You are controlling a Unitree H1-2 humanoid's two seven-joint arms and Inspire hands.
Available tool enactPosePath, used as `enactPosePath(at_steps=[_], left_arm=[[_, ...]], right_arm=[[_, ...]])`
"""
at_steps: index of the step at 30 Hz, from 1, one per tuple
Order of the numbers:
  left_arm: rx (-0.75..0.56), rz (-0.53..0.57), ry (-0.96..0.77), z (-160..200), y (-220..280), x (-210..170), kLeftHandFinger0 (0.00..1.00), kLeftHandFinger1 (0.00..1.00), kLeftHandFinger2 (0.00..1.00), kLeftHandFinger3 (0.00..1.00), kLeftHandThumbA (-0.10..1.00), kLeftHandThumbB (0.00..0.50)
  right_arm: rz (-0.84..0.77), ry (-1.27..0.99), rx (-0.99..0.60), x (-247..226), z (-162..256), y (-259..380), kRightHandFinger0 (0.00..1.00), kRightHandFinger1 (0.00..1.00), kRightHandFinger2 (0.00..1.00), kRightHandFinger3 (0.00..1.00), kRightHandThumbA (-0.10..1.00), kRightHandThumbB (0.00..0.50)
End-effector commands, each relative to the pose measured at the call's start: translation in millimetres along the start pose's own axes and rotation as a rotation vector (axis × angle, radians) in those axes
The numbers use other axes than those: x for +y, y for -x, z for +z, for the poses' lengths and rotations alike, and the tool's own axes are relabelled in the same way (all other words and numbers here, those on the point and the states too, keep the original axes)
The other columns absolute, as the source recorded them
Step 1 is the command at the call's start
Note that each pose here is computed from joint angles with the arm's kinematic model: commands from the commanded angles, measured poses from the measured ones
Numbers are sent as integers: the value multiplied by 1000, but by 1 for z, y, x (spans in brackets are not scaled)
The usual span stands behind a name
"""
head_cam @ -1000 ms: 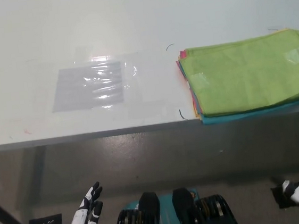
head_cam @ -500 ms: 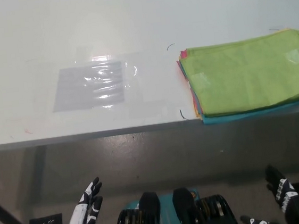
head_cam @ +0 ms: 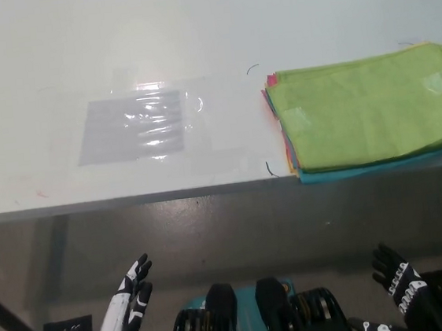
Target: A stack of folded microfibre clothes with a single fold is kept infront of the robot. the robot uses its right hand to grab one end of the clothes and pulla it away from the other end to unfold
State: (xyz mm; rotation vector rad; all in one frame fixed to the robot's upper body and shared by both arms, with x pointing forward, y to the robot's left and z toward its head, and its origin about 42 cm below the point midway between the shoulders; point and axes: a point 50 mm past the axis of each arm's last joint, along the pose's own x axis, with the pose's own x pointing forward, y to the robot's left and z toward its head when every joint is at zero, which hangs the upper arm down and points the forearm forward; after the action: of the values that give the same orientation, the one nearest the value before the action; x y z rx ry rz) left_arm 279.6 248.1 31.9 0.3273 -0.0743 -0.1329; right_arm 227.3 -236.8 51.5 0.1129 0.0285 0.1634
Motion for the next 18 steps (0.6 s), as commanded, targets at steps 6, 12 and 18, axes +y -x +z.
enactPosePath(at_steps=[6,12,18], left_arm=[[-86,10,-10,13,-6,5,1000,1000,1000,1000,1000,500],[-74,10,-24,12,-1,3,1000,1000,1000,1000,1000,500],[-65,-1,-25,11,4,2,1000,1000,1000,1000,1000,500]], right_arm=[[49,37,-61,-4,12,-3,1000,1000,1000,1000,1000,227],[57,52,-54,-3,12,1,1000,1000,1000,1000,1000,232],[58,67,-53,-2,10,7,1000,1000,1000,1000,1000,253]])
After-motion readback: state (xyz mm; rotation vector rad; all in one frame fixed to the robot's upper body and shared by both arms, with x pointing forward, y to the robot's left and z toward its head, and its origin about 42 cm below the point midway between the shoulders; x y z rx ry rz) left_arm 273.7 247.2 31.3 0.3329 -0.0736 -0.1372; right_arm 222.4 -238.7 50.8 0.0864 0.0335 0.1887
